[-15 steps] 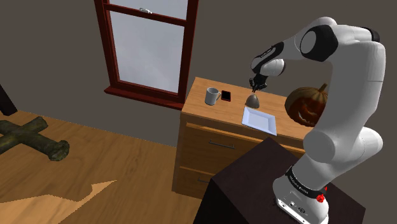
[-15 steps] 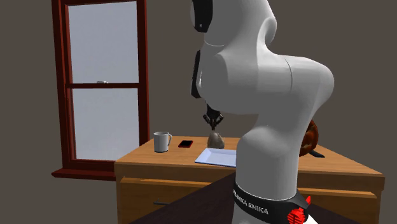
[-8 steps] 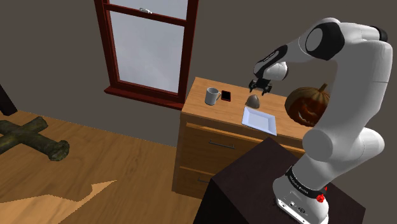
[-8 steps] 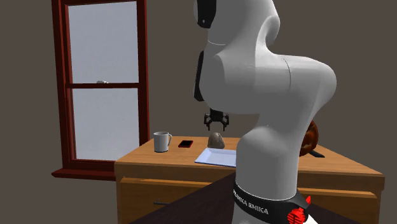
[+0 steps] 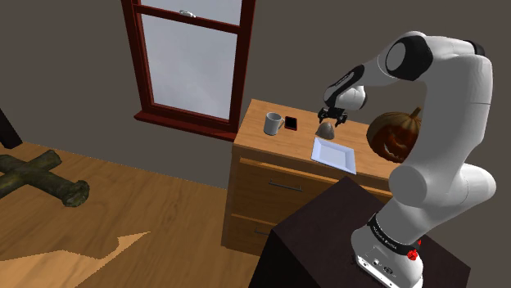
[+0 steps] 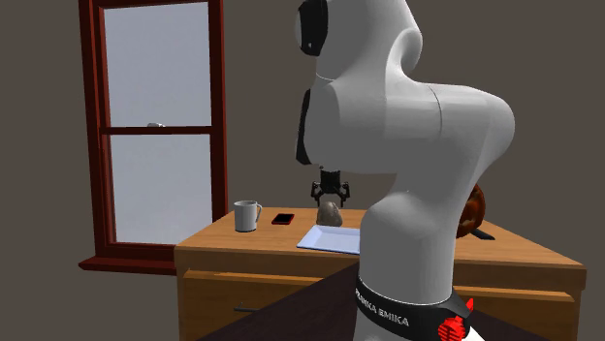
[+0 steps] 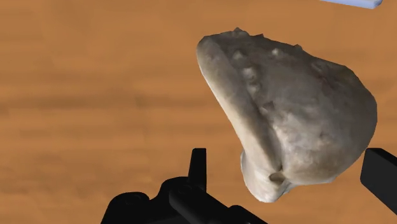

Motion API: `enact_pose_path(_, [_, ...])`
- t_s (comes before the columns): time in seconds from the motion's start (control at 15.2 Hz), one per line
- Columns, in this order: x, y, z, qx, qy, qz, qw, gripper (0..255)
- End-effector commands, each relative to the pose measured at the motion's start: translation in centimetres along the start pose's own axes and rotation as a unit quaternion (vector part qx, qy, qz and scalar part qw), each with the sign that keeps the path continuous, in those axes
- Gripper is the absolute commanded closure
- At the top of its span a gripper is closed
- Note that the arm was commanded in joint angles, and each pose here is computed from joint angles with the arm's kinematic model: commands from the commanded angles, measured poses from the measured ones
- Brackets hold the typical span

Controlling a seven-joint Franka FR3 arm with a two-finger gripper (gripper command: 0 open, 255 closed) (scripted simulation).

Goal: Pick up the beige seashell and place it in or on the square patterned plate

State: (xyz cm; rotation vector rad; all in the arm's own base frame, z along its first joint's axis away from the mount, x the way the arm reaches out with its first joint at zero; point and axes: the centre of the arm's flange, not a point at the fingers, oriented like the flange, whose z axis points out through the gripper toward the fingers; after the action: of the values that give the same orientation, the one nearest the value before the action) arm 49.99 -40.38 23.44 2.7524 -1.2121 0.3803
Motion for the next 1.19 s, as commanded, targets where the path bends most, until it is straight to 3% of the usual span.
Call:
enact_pose_path(0.0, [-0.1,0.1,0.3,-0.001,-0.001,0.0,1.0,0])
enact_pose_path(0.33, [-0.1,0.1,0.3,-0.001,-0.001,0.0,1.0,0])
enact_pose_path(0.4, [-0.1,0.1,0.3,-0.001,-0.001,0.0,1.0,255])
enact_pose_path(1.12, [0.2,0.1,-0.7,-0.001,-0.001,0.0,1.0,255])
